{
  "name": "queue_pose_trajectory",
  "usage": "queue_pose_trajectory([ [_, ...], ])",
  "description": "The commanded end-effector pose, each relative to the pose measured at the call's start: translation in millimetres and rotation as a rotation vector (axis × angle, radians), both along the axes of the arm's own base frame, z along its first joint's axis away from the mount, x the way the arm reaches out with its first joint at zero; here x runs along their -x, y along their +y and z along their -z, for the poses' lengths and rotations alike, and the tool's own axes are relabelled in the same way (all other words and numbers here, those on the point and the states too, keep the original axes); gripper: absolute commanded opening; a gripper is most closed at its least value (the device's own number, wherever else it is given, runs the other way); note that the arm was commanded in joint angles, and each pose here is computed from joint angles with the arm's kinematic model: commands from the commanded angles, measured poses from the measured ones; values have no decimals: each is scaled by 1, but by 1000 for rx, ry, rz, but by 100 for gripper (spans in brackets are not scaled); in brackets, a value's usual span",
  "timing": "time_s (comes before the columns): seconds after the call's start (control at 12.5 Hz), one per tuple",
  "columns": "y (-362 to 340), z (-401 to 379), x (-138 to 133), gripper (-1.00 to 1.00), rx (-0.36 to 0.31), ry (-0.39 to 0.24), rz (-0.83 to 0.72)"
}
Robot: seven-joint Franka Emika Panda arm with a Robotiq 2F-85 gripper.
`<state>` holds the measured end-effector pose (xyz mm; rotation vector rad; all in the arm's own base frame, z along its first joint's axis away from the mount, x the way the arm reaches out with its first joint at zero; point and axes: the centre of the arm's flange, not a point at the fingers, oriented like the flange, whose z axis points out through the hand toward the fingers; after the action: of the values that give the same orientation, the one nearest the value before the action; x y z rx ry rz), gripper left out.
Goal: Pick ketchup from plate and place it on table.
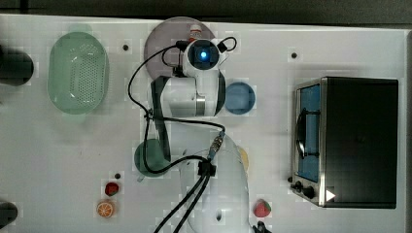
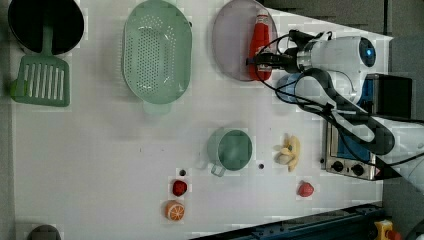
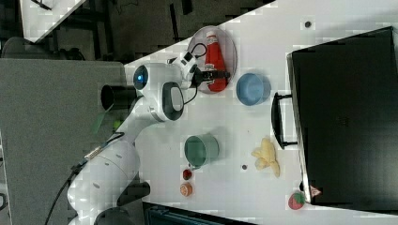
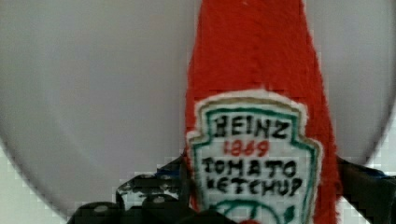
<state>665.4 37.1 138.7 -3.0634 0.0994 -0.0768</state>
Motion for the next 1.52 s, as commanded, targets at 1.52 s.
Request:
queue_pose_trajectory([
  [1.52,-33,-291,34,27,41,-7,276],
])
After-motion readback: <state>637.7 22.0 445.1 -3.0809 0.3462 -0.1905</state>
